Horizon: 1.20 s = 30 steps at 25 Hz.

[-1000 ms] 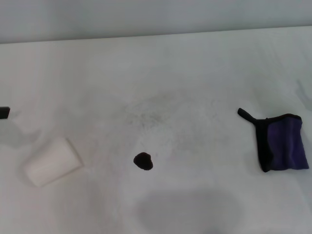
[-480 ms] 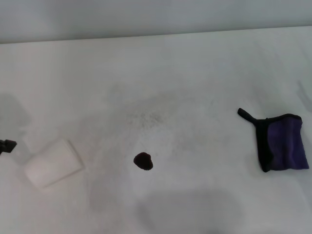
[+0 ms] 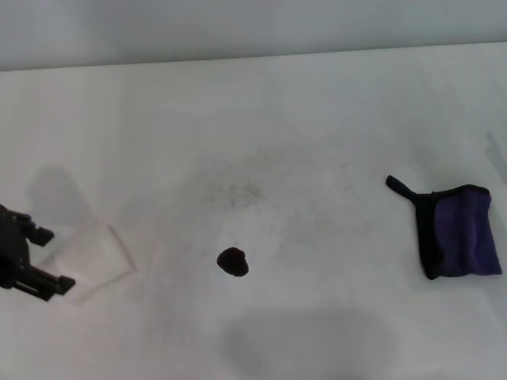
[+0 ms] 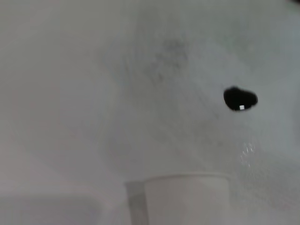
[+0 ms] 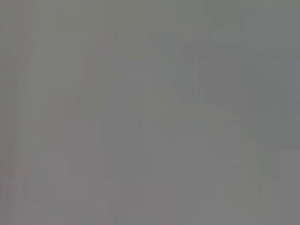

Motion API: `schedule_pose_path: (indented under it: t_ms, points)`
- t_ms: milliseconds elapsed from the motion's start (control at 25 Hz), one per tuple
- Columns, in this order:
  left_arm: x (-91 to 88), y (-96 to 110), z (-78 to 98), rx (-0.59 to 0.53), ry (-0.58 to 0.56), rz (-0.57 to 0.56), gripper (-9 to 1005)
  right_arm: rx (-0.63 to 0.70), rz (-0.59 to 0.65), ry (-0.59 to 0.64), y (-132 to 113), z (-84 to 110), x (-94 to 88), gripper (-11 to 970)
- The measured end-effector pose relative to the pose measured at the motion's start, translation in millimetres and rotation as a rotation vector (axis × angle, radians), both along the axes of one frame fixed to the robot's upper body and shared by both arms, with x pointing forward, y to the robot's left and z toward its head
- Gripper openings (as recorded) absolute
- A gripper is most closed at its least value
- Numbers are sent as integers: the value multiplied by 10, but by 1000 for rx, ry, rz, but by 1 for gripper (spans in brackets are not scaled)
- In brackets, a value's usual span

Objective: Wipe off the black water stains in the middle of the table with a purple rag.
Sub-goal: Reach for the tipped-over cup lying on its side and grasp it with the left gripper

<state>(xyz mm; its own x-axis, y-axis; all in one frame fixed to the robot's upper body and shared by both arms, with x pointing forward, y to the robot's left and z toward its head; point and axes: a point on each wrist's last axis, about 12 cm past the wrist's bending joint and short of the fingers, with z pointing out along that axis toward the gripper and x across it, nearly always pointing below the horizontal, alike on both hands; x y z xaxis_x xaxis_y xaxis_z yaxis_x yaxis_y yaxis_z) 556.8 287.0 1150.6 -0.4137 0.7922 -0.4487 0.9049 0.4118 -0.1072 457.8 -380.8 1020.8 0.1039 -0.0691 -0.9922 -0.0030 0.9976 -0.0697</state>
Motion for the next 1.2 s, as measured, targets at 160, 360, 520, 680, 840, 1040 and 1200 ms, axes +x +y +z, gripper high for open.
schedule_pose_path:
  t_ms: [160, 360, 520, 680, 840, 1040, 1200]
  points:
    - [-6, -73, -82, 42, 4, -9, 884, 0, -2, 0, -4, 0, -5, 870]
    - [15, -111, -118, 61, -13, -4, 884, -1, -4, 0, -10, -1, -13, 869]
    - [44, -165, -177, 80, -28, -11, 885, -3, -4, -1, -10, 0, -12, 869]
    - [75, -208, -277, 87, -31, -15, 884, -2, -8, -4, -16, 5, -8, 869]
    - [102, -257, -394, 83, -37, -24, 883, -2, -10, -6, -17, 9, -2, 869]
    - [131, -320, -479, 93, -61, -34, 881, -8, -10, -8, -18, 18, 24, 869]
    - [142, -333, -486, 98, -72, -38, 879, -10, -11, -6, -18, 19, 38, 869]
